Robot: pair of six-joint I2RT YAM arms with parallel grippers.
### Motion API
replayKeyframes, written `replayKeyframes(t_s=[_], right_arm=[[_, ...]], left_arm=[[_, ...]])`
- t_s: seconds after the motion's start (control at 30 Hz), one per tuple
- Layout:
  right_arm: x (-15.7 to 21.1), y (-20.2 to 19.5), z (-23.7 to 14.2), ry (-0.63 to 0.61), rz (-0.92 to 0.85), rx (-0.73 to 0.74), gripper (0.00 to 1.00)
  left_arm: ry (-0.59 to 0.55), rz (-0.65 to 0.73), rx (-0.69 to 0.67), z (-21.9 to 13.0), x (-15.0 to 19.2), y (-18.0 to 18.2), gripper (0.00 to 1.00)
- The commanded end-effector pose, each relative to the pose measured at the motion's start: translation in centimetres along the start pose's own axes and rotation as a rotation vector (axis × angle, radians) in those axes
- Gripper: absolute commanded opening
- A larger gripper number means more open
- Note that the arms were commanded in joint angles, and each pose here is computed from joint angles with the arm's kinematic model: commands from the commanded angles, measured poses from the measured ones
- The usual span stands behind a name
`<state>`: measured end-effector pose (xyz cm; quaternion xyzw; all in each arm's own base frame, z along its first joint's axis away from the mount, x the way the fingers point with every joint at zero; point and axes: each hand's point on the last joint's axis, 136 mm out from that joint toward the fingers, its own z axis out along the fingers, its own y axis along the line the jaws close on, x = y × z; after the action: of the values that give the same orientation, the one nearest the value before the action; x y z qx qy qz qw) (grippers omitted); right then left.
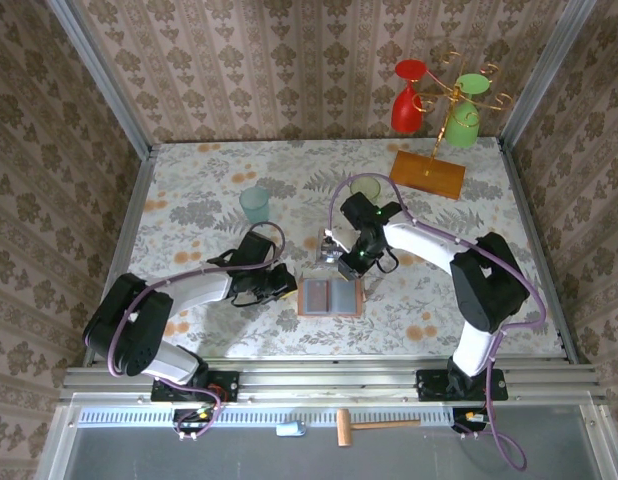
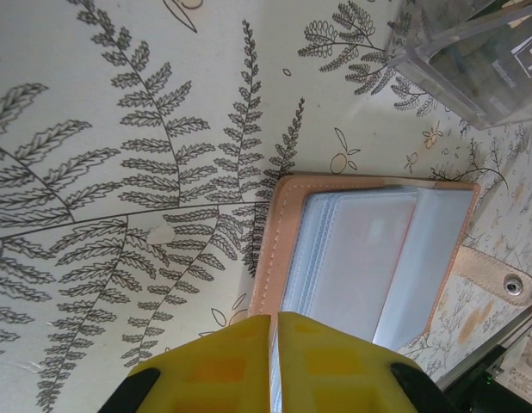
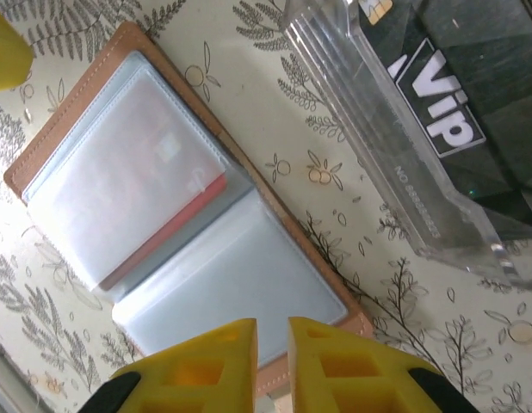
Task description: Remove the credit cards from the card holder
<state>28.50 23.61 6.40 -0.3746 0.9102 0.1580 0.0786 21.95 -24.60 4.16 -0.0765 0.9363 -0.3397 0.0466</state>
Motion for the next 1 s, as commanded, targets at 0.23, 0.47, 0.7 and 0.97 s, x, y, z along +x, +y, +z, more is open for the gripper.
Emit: replayKeyframes(t_s=[0.23, 0.47, 0.7, 0.97], right_arm=[[-1.8, -2.8, 2.1, -0.059, 0.082, 0.126, 0.14], [-2.0, -3.3, 2.5, -0.044, 0.089, 0.143, 0.14], [-2.0, -3.9, 1.9, -0.056, 0.084, 0.195, 0.13], [-1.9, -4.2, 1.5, -0.05, 0.09, 0.221, 0.13]], left_arm=[[-0.018, 0.002, 0.016, -0.3, -0.6, -1.0, 0.11], [-0.011, 0.004, 0.017, -0.3, -0.4, -1.1, 0.11], [-0.004, 0.007, 0.022, -0.1, -0.3, -1.0, 0.11], [0.008, 0.008, 0.025, 0.1, 0.0, -0.9, 0.11]])
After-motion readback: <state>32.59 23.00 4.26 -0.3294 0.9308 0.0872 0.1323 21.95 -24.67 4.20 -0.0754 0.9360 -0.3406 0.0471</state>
